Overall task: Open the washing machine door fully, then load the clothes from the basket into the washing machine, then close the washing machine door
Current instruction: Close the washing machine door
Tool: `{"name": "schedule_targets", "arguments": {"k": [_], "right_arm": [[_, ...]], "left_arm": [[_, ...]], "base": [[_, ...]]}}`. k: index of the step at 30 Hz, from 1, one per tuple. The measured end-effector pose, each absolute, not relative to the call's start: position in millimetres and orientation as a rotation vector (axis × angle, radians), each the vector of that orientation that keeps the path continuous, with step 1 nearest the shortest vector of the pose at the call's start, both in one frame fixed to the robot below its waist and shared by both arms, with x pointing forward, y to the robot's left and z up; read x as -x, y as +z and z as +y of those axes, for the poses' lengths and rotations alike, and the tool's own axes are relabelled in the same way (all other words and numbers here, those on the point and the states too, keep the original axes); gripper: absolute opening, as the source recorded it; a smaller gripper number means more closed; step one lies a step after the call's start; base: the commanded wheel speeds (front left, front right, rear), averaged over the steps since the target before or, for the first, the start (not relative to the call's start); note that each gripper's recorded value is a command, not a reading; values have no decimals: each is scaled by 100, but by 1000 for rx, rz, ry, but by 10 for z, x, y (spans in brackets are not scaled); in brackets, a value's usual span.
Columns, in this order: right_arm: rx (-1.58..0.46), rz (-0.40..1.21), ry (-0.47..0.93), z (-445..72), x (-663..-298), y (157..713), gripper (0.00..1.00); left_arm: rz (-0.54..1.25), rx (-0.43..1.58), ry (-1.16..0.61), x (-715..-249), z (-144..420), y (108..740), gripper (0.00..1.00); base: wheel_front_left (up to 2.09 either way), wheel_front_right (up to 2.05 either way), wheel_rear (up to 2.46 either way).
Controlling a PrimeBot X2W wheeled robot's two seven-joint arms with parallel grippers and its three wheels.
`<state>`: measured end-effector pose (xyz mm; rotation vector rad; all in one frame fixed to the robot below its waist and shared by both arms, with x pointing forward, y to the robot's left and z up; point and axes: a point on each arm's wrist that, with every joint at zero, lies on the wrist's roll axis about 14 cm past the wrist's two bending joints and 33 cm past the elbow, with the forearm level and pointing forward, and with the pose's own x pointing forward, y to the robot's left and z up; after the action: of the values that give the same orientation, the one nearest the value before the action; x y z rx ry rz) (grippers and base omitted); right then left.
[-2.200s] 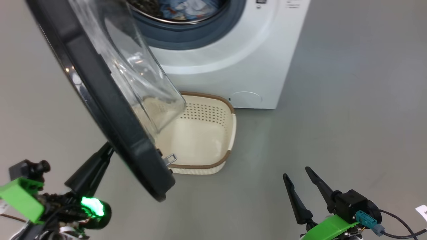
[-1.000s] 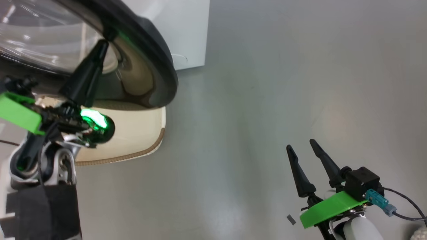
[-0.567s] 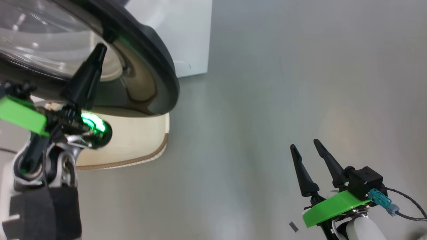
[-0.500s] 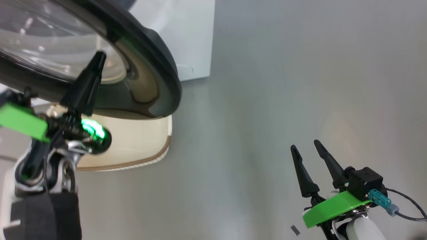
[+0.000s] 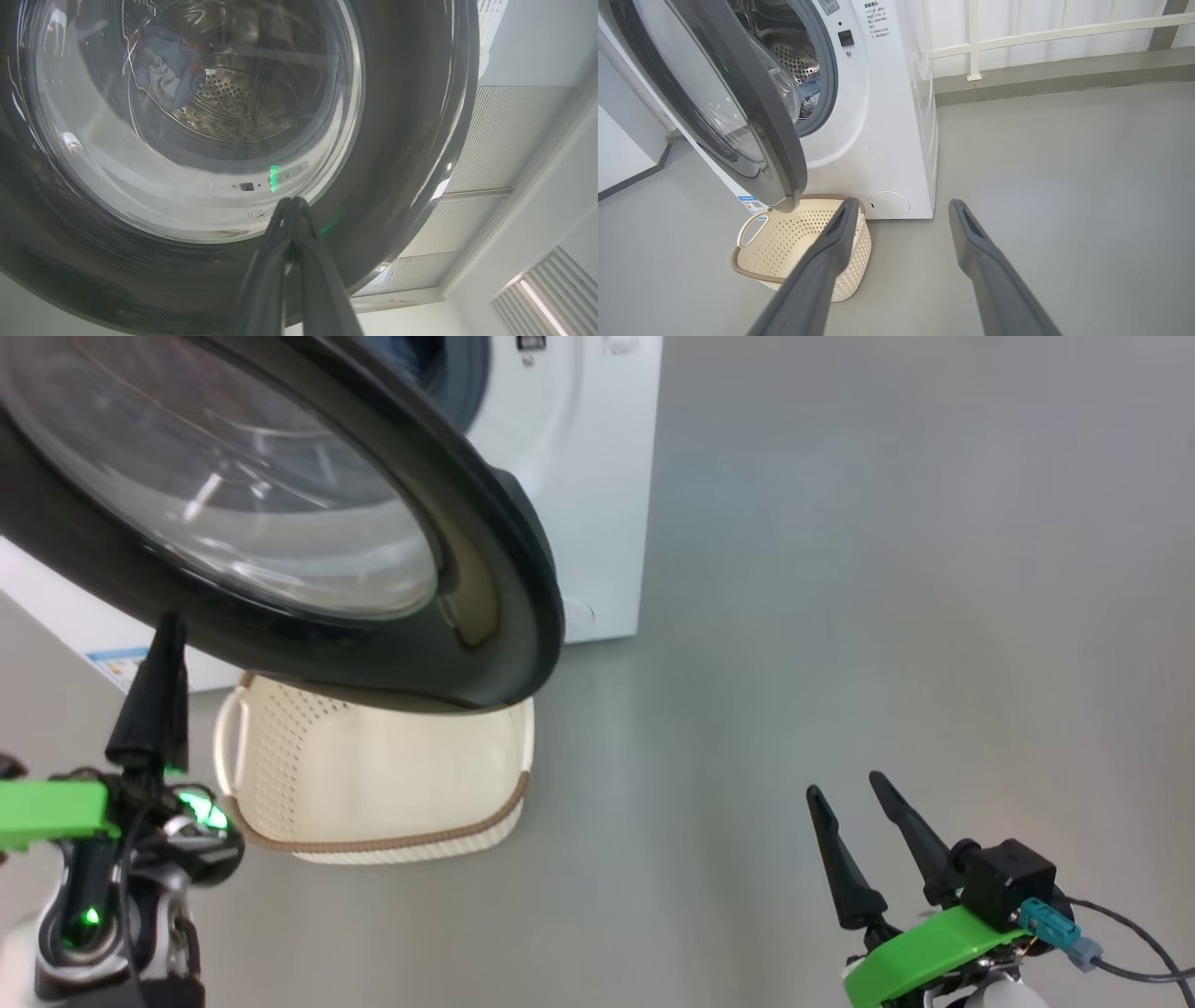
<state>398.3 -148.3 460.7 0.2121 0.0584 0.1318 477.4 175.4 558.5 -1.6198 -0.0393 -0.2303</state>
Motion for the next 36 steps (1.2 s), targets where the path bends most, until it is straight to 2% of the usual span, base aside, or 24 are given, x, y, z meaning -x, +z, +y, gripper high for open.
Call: {"name": "schedule_targets", "arguments": {"k": [5, 16, 23, 24, 25, 26, 36], "right_arm": [[-214, 36, 156, -1407, -3909, 4702, 100], [-215, 13, 173, -1354, -3887, 4788, 100], [-214, -1, 166, -1381, -3863, 4834, 100], [-215, -1, 164, -1389, -3855, 4833, 100], [-215, 3, 162, -1394, -3840, 4820, 100], [-215, 9, 161, -1396, -3824, 4802, 100], [-216, 3, 163, -1386, -3816, 4823, 100]], "left_arm": [[-129, 1576, -153, -4554, 1970, 5658, 0], [-178, 1465, -58, -4279, 2167, 5593, 0], [-123, 1241, -14, -4091, 2119, 5391, 0], [-114, 1204, -15, -4070, 2097, 5364, 14], [-112, 1178, -13, -4049, 2082, 5346, 48], [-108, 1135, -12, -4028, 2064, 5321, 100], [-84, 680, -29, -3931, 2095, 5128, 100]], "base": [[0, 0, 0], [0, 0, 0], [0, 0, 0], [0, 0, 0], [0, 0, 0], [0, 0, 0], [0, 0, 0]]}}
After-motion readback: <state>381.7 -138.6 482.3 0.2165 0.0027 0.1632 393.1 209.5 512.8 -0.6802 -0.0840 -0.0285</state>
